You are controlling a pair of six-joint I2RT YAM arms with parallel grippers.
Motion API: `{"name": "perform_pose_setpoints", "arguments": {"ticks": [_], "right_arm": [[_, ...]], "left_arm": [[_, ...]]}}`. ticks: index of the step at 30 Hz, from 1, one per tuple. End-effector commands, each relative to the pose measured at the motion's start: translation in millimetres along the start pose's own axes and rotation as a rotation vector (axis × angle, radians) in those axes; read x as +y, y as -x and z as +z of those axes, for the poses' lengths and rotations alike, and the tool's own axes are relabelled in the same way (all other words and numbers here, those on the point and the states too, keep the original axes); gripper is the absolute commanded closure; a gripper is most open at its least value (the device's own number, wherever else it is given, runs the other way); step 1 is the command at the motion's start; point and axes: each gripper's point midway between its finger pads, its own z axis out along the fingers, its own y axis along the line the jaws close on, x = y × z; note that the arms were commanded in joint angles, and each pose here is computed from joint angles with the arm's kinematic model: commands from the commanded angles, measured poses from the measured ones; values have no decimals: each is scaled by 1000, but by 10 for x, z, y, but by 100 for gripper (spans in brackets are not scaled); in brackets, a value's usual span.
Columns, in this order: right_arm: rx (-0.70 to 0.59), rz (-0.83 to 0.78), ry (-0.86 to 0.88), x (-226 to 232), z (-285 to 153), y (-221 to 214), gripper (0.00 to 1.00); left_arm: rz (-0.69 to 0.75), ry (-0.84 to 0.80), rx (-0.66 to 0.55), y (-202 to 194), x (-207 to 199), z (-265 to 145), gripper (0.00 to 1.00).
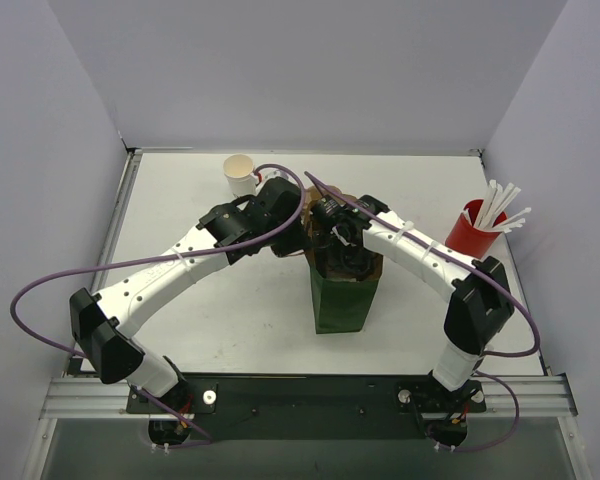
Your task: Pack the takeout coffee
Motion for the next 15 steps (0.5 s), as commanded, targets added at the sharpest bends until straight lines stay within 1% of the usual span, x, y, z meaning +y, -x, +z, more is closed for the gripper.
{"name": "perform_pose_setpoints", "arguments": {"ticks": [1, 15], "right_arm": [[241, -59, -145, -241, 231, -574, 60], [240, -65, -147, -227, 219, -548, 60]], "left_arm": [[17, -87, -42, 102, -202, -152, 100], [18, -86, -44, 90, -189, -152, 100]]}}
